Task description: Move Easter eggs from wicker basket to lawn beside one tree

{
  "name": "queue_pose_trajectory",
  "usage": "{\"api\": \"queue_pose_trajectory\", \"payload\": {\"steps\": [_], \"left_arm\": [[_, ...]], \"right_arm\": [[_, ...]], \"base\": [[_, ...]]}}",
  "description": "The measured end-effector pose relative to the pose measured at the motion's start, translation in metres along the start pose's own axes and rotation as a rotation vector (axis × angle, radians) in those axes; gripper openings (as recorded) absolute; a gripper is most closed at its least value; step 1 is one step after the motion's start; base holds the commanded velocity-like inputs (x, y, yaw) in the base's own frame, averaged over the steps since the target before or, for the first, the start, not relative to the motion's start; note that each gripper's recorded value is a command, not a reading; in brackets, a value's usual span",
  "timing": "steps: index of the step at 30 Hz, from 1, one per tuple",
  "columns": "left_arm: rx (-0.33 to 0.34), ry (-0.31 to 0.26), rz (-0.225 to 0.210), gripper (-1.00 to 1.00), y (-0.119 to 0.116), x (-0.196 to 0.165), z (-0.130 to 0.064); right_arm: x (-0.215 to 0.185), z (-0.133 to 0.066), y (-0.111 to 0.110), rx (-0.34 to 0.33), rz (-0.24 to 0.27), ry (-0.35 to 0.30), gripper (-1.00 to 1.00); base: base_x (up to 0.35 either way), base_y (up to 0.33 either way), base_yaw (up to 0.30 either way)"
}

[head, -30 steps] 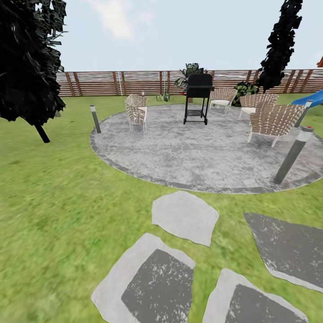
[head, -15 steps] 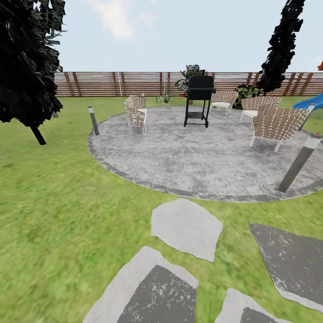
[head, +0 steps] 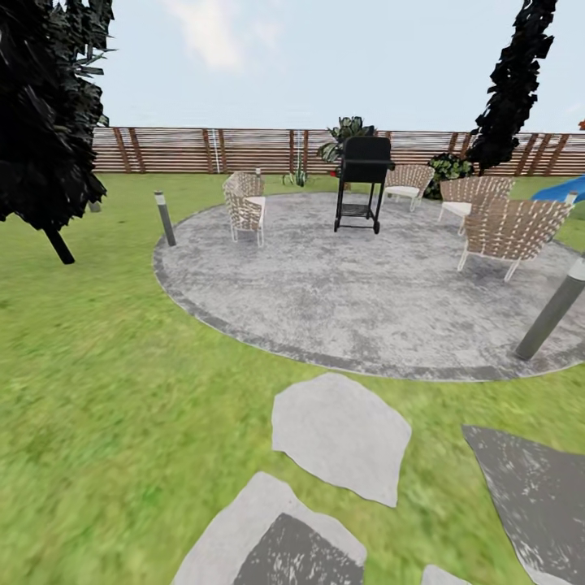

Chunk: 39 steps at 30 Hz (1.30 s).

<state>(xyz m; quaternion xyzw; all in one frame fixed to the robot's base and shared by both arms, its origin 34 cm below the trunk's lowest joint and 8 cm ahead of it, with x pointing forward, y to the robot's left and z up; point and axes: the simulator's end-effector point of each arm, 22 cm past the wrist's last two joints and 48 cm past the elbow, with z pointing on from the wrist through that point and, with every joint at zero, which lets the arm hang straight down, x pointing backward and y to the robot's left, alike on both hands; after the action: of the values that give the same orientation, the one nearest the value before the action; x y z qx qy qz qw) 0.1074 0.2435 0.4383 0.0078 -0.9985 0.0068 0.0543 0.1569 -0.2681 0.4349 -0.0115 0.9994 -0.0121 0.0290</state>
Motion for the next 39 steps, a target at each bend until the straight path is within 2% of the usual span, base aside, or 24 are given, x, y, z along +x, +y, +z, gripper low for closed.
{"api": "queue_pose_trajectory", "payload": {"steps": [19,24,39], "left_arm": [[0.003,0.000,0.001,1.00,-0.0025,-0.0002,0.0000],[0.004,0.000,0.001,1.00,-0.0030,0.0000,0.0000],[0.004,0.000,0.001,1.00,-0.0031,0.0003,0.0000]], "right_arm": [[0.0001,0.0000,0.0021,-0.002,0.002,0.000,1.00],[0.0002,0.0000,-0.0034,0.005,-0.002,0.000,1.00],[0.0001,0.0000,0.0019,-0.002,0.000,0.000,1.00]], "base": [[0.336,0.000,0.000],[0.337,0.000,0.000],[0.336,0.000,0.000]]}}
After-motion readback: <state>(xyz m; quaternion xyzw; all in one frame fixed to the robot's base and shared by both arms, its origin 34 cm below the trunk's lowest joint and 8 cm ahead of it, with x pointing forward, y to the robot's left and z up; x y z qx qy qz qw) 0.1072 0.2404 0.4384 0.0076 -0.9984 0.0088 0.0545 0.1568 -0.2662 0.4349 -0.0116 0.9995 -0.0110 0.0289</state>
